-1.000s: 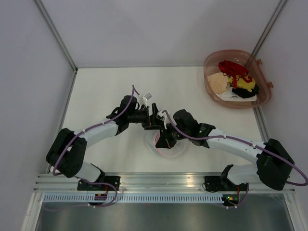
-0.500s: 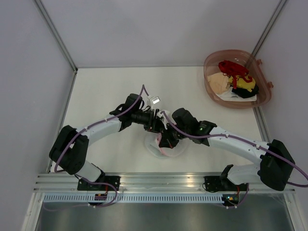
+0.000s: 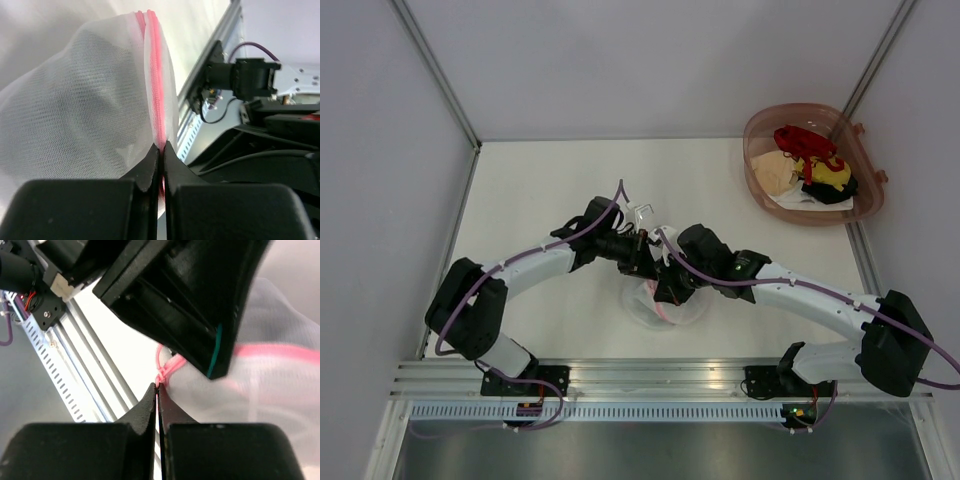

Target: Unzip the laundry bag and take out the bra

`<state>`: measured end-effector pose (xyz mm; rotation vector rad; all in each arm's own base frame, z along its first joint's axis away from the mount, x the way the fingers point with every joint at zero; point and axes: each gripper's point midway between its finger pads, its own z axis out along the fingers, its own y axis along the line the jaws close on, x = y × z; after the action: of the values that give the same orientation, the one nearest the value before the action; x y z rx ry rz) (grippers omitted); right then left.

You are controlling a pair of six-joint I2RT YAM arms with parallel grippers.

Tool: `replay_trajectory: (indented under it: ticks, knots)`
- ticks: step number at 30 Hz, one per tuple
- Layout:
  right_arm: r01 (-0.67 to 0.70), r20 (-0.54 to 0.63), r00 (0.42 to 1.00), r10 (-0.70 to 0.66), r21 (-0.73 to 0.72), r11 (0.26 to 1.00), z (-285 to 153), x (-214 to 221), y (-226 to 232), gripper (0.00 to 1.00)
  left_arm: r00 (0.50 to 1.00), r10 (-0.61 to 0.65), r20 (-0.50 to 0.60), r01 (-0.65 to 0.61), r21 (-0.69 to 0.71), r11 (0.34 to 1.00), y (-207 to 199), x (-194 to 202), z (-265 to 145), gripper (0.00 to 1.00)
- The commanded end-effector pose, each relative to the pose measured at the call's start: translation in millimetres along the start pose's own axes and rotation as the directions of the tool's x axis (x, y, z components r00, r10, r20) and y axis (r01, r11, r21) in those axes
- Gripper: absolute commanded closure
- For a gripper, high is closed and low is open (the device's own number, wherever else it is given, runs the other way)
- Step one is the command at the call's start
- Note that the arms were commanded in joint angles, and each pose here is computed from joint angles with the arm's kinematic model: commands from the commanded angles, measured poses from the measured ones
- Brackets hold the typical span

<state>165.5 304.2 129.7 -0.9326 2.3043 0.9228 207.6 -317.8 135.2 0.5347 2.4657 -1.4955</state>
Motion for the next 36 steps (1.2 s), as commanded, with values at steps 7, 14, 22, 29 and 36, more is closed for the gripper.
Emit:
replay_trajectory:
  ticks: [7,14,22,29,36]
  knots:
    - [-0.048,0.043,0.998,0.049,-0.015,0.999,-4.2,-3.8,4.0,1.00,0.880,-0.016,0.475,0.185,-0.311,0.932,60.5,-67.2,-75.3,0.98]
    - [-0.109,-0.019,0.994,0.108,-0.045,0.993,11.3,18.3,3.1,0.99,0.801,-0.025,0.598,0.266,-0.318,0.910,71.5,-68.8,-107.1,0.98]
    - [-0.150,-0.090,0.974,0.209,0.436,0.887,25.7,41.0,-85.1,1.00,0.836,-0.057,0.546,0.248,-0.283,0.926,70.8,-63.0,-96.8,0.98]
    - [-0.157,-0.012,0.978,0.206,0.611,0.776,16.6,29.0,-118.5,1.00,0.847,-0.059,0.529,0.224,-0.253,0.941,64.5,-58.9,-95.9,0.98]
    - [-0.164,0.074,0.986,0.152,0.636,0.754,-2.0,2.9,-118.9,0.82,0.800,-0.049,0.598,0.225,-0.223,0.948,53.4,-57.7,-108.1,0.01]
